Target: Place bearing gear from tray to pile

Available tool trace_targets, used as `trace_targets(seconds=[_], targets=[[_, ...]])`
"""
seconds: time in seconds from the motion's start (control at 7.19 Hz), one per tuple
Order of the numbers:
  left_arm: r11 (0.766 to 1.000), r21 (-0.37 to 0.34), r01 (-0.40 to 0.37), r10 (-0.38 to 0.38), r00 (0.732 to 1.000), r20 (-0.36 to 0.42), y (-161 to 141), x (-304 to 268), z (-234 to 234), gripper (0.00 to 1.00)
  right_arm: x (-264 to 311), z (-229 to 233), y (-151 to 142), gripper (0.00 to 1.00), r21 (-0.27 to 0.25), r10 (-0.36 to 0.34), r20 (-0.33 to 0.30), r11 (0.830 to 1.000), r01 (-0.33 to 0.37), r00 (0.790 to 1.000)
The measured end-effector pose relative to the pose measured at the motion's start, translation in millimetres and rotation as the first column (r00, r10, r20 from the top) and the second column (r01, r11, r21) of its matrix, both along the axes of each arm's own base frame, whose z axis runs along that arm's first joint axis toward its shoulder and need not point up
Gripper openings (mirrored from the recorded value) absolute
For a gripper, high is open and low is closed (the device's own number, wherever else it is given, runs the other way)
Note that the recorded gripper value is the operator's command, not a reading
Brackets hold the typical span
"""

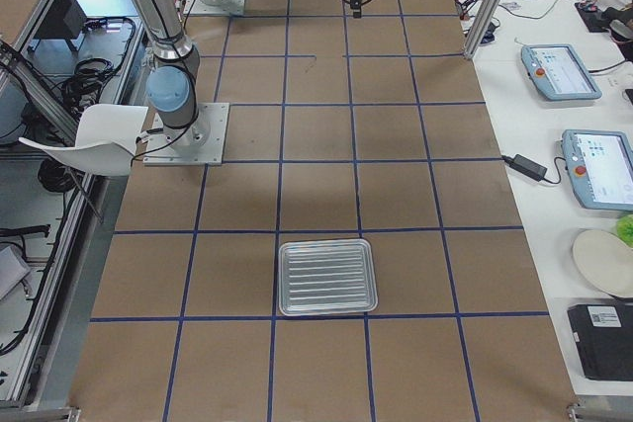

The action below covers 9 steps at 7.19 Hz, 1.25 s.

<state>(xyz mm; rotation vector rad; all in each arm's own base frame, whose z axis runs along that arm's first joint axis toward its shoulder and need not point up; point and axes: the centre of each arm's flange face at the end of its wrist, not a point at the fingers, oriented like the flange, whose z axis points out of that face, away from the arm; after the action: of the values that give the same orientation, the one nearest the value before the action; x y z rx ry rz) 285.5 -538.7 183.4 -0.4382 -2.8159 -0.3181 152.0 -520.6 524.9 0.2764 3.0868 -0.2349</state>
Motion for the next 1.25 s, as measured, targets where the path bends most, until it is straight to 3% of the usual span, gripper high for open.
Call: trace_targets(seconds=[0.56, 0.84, 0.97, 1.25], targets=[[1.000, 0.023, 0.006, -0.006, 1.000, 0.004, 2, 1, -6, 0.25, 0, 0, 0, 1.00, 0.000, 0.005, -0.004, 1.000, -0.005, 1.000], [0.999, 0.034, 0.006, -0.006, 1.000, -0.004, 4, 0, -10, 0.28, -1, 0, 0, 1.00, 0.000, 0.007, -0.006, 1.000, -0.007, 1.000], [0.999, 0.039, 0.006, -0.006, 1.000, -0.008, 6, -2, -13, 0.39, -1, 0, 0, 1.00, -0.001, 0.009, -0.007, 1.000, -0.009, 1.000], [0.999, 0.048, 0.007, -0.006, 1.000, -0.016, 10, -5, -17, 0.41, -1, 0, 0, 1.00, 0.000, 0.010, -0.007, 1.000, -0.010, 1.000]])
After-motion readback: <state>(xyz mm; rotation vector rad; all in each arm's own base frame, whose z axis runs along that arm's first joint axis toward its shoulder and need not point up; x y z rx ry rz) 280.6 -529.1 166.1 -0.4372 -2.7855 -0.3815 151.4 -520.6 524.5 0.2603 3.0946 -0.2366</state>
